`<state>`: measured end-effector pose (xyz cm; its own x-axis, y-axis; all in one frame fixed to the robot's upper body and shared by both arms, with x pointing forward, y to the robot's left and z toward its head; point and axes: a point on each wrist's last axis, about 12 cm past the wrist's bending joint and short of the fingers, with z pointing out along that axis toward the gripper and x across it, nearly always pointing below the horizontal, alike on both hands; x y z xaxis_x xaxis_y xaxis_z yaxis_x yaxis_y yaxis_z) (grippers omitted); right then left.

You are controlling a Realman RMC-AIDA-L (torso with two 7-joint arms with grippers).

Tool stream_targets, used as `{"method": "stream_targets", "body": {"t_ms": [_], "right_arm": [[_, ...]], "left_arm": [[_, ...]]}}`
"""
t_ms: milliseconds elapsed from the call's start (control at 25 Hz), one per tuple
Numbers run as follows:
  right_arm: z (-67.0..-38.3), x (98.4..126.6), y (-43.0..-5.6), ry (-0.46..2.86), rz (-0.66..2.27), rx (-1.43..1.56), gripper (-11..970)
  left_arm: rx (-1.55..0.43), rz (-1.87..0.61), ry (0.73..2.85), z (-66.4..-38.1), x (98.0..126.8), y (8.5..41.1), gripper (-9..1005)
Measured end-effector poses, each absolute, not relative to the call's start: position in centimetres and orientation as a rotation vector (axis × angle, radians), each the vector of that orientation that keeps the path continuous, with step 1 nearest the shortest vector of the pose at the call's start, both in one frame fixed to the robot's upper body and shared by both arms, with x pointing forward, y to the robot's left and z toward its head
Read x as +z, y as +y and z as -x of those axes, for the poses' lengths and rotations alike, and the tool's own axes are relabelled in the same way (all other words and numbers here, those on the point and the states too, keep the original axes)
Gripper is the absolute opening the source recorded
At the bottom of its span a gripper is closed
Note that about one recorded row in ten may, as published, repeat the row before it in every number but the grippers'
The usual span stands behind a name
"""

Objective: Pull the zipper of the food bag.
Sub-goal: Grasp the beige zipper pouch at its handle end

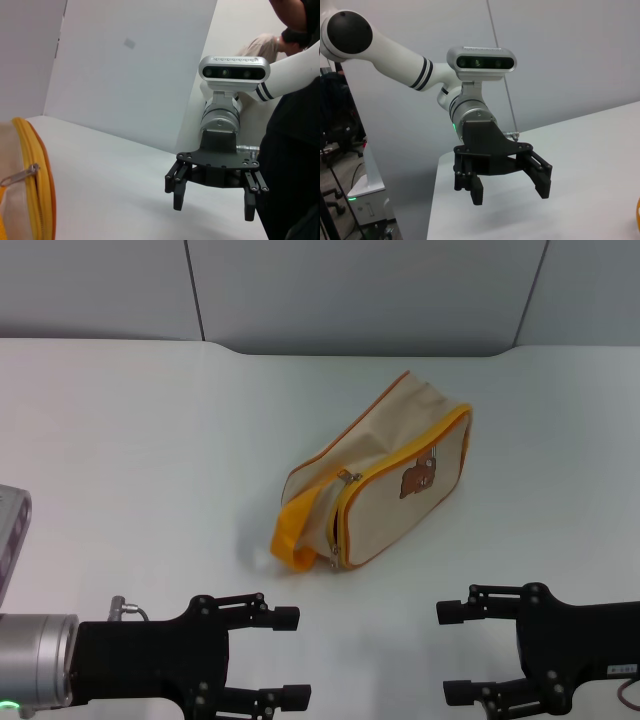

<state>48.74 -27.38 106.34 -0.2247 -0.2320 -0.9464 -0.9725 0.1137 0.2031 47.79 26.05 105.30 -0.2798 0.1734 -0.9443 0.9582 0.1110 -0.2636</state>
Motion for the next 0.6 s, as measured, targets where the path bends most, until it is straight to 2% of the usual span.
{"method": "stream_targets", "body": {"t_ms": [600], "right_arm": [[-48.89, 106.46, -27.32, 1.589, 1.208, 1.171, 802]], "left_arm": [[-1.247, -1.134, 1.592, -47.7, 105.32, 26.16, 812]]}}
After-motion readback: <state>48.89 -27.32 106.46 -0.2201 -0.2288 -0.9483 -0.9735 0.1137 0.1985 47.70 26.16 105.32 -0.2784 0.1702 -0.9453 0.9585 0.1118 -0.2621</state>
